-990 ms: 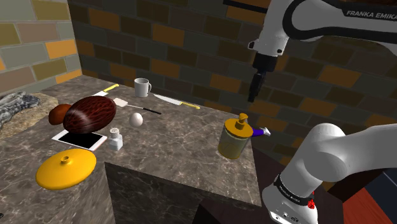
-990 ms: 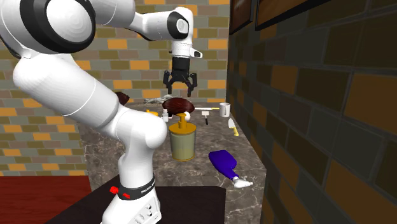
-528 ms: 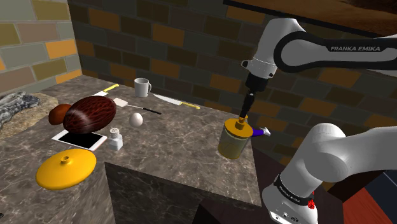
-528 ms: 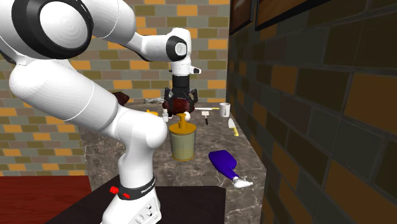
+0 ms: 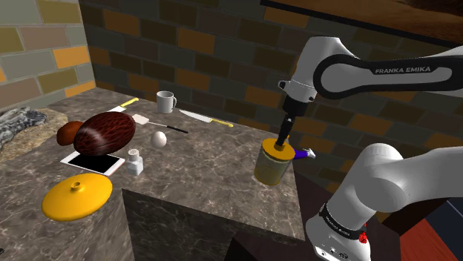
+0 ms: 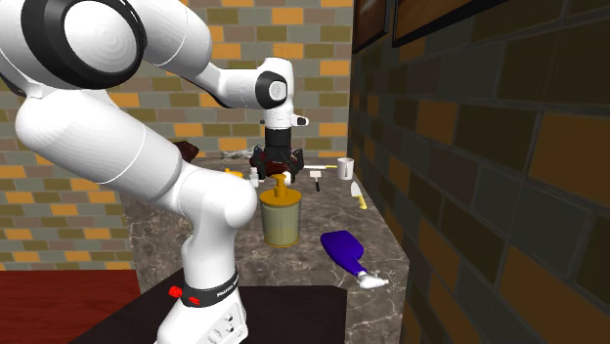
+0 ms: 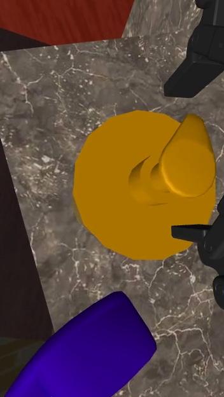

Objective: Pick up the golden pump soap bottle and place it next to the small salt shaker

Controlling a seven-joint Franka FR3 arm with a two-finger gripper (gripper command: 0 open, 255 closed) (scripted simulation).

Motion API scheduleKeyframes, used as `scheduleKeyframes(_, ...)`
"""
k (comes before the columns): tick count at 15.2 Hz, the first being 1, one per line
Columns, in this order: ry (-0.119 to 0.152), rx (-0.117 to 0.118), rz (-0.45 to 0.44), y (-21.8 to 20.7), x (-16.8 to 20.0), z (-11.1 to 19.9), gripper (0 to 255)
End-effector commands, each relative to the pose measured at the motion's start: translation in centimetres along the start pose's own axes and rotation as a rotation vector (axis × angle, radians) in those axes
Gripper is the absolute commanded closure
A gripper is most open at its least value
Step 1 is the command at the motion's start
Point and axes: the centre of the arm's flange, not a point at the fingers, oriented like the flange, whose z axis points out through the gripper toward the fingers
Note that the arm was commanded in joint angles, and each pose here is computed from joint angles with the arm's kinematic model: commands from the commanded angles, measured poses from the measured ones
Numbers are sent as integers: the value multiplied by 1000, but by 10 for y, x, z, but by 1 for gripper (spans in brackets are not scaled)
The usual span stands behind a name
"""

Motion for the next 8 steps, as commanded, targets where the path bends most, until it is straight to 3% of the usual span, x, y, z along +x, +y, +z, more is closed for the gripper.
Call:
scheduleKeyframes(1,0,0,0,0,0,1,0)
scheduleKeyframes(5,0,0,0,0,0,1,0)
scheduleKeyframes(6,0,0,0,0,0,1,255)
scheduleKeyframes(8,0,0,0,0,0,1,255)
